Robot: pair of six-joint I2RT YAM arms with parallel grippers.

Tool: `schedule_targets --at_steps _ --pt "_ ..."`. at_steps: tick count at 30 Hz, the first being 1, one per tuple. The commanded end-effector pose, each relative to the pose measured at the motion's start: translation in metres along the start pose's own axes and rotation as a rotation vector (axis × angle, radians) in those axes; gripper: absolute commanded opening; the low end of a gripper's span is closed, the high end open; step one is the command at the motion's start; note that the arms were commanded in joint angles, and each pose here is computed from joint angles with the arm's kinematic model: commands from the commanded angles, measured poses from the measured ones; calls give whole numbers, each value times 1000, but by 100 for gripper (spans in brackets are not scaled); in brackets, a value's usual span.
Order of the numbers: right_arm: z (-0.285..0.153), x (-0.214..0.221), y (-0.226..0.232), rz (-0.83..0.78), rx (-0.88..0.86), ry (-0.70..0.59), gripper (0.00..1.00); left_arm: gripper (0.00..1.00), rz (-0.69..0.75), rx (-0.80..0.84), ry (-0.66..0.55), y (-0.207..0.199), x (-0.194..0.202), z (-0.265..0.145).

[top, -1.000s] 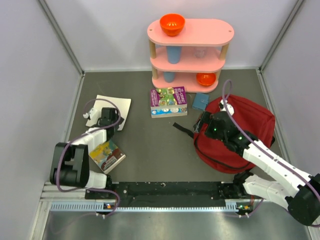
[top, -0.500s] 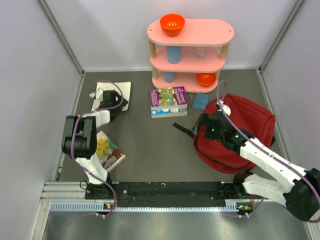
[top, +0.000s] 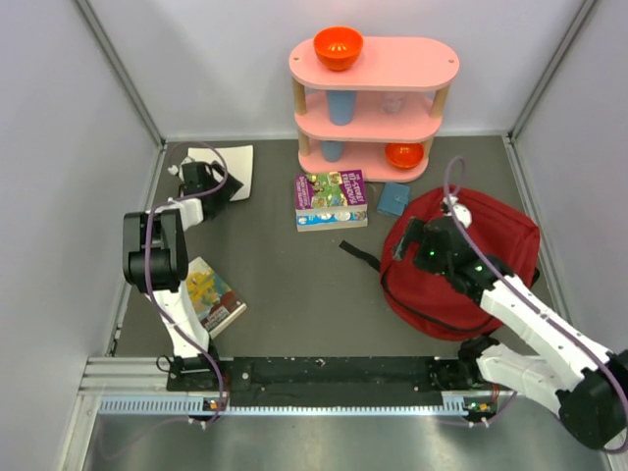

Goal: Pack the student bag
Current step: Move the distractor to the corner of the board, then move the student bag to the center of the board.

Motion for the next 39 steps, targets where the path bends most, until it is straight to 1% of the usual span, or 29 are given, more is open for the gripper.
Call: schedule_targets --at_steps 1,2,3,4,5,6,7,8,9,11,12,14,15,17,18,19,20,21,22,23,24,25,26,29,33,34,35,36,39 --pt "-22 -21 -33 91 142 -88 99 99 69 60 160 1 15 -13" --pt "-25 -23 -45 117 192 -102 99 99 88 83 139 -7 14 -27" --pt "-31 -25 -55 134 252 -129 99 99 115 72 157 0 29 -35" --pt "-34 -22 -63 141 293 -112 99 99 135 80 145 -1 32 -42" --pt "-36 -24 -83 202 372 -114 99 99 153 115 99 -11 30 -59" --pt "-35 -20 -91 236 374 -89 99 99 179 112 115 -6 47 -68" --pt "-35 -19 -104 262 406 -77 99 99 202 131 101 -8 51 -77" --pt "-38 -18 -131 350 499 -77 99 99 222 175 70 -19 50 -95" --pt "-38 -13 -142 402 507 -57 99 99 253 178 77 -18 65 -104" --pt "-38 -9 -162 449 546 -30 99 99 324 213 55 -26 76 -124" --pt "-43 -8 -178 485 629 -36 99 99 351 217 77 -27 91 -131" --pt "-49 -3 -195 482 762 -5 99 99 363 276 100 -36 104 -145" --pt "-54 -4 -205 529 805 -25 99 99 390 318 169 -36 125 -153" --pt "-56 -2 -213 574 858 -27 99 99 412 360 232 -40 148 -164" --pt "-55 0 -219 587 916 -32 99 99 437 393 286 -42 170 -171" --pt "-55 1 -223 615 937 -30 99 99 416 418 346 -44 182 -176" --pt "-53 2 -225 623 943 -7 99 99 411 420 411 -40 197 -174" --pt "-53 2 -227 624 951 -8 99 94 415 488 460 -47 213 -179" --pt "-52 4 -227 621 954 -5 99 90 408 503 519 -46 227 -182" --pt "-50 7 -227 619 952 3 99 90 433 515 572 -47 248 -186" --pt "-50 8 -227 619 954 3 99 90 439 532 597 -49 258 -189" --pt "-50 10 -227 621 956 1 99 94 447 540 628 -52 268 -192" --pt "-48 12 -226 624 948 4 99 95 469 559 669 -58 286 -197" --pt "-46 14 -223 625 911 5 99 98 484 594 739 -71 318 -205" --pt "-44 16 -219 622 866 2 99 98 443 640 822 -84 350 -207" --pt "-45 15 -217 620 855 -6 99 98 453 616 838 -80 360 -201" --pt "-45 16 -215 617 839 -6 99 98 457 611 859 -89 366 -202" --pt "-45 17 -215 615 837 -9 99 98 456 616 895 -90 372 -203" --pt "-46 15 -214 606 823 -29 99 94 439 608 929 -87 390 -197"
Point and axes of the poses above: each gripper's point midway between its finger pads, its own z axis out along the fingers, its own y axis along the line the jaws close on, x = y × z, the point moved 8 cm from there along -z, back along the fingers, and after that the axes turned 15 degrees about -z, right-handed, at the moved point
